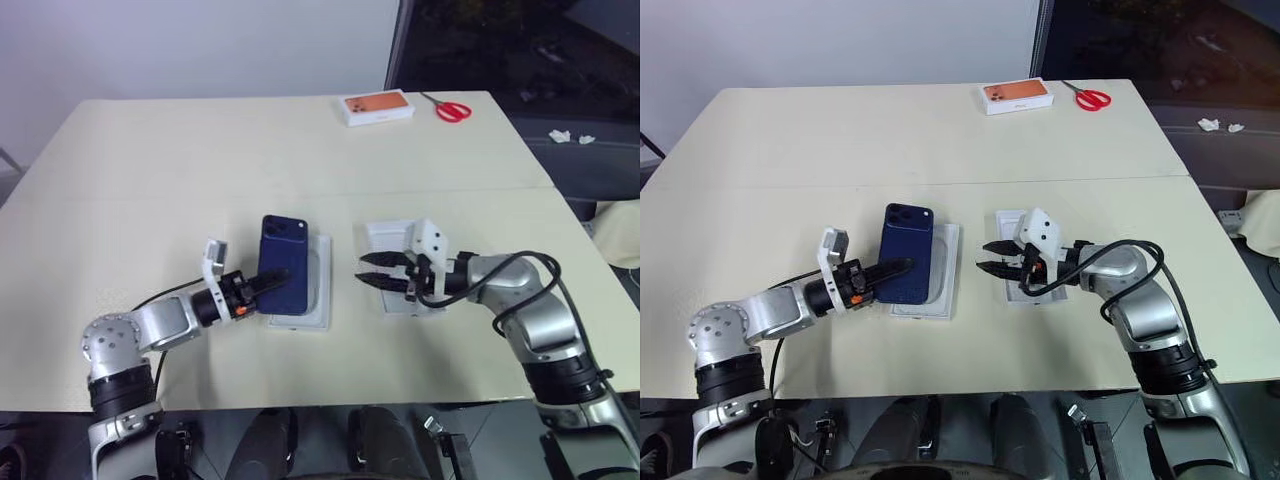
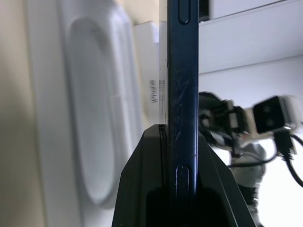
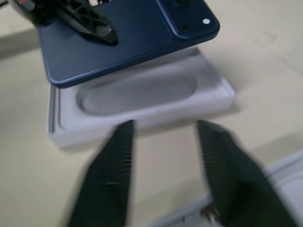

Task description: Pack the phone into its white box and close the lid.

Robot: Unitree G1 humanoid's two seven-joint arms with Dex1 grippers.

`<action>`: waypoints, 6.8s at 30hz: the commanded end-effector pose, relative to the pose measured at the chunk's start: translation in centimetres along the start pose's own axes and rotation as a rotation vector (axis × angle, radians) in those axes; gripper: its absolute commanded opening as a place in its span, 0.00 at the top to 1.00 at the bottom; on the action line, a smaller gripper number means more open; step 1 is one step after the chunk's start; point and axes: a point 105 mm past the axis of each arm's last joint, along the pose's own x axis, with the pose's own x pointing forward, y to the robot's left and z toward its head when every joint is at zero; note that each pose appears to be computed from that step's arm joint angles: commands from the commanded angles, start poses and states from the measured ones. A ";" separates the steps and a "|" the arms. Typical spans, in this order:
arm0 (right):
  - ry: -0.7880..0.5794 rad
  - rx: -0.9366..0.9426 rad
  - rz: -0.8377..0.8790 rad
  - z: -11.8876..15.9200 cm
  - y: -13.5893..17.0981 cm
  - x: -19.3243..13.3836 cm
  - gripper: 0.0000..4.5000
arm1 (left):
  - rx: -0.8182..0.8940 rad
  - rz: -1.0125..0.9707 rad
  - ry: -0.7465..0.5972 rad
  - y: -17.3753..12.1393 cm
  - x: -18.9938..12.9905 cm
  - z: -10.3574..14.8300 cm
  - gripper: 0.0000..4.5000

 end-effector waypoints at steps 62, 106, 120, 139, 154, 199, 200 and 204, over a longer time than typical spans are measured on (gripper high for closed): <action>-0.034 0.041 0.295 2.9 6.9 7.3 0.01 | 0.195 -0.001 -0.130 -3.2 -7.2 6.3 1.00; 0.131 -0.261 0.357 -1.3 7.4 9.0 0.63 | 0.214 0.026 -0.131 -2.7 -6.3 5.4 1.00; 0.111 -0.258 0.323 -1.1 7.4 10.2 0.75 | 0.215 0.025 -0.128 -2.7 -6.2 5.2 1.00; 0.096 -0.257 0.258 -0.6 7.6 12.1 0.86 | 0.217 0.027 -0.129 -2.7 -6.2 5.3 1.00; 0.085 -0.224 0.278 0.0 8.1 12.6 0.18 | 0.215 0.029 -0.131 -2.7 -6.3 5.0 1.00; 0.086 -0.147 0.025 3.8 -1.7 6.3 1.00 | 0.162 0.072 -0.085 -0.7 -4.0 3.3 1.00; 0.090 -0.140 0.017 3.8 -2.0 5.9 1.00 | 0.154 0.073 -0.086 -0.6 -3.8 3.3 1.00; 0.106 -0.130 -0.008 3.3 -2.4 5.6 1.00 | 0.123 0.049 -0.070 -0.3 -2.3 2.8 1.00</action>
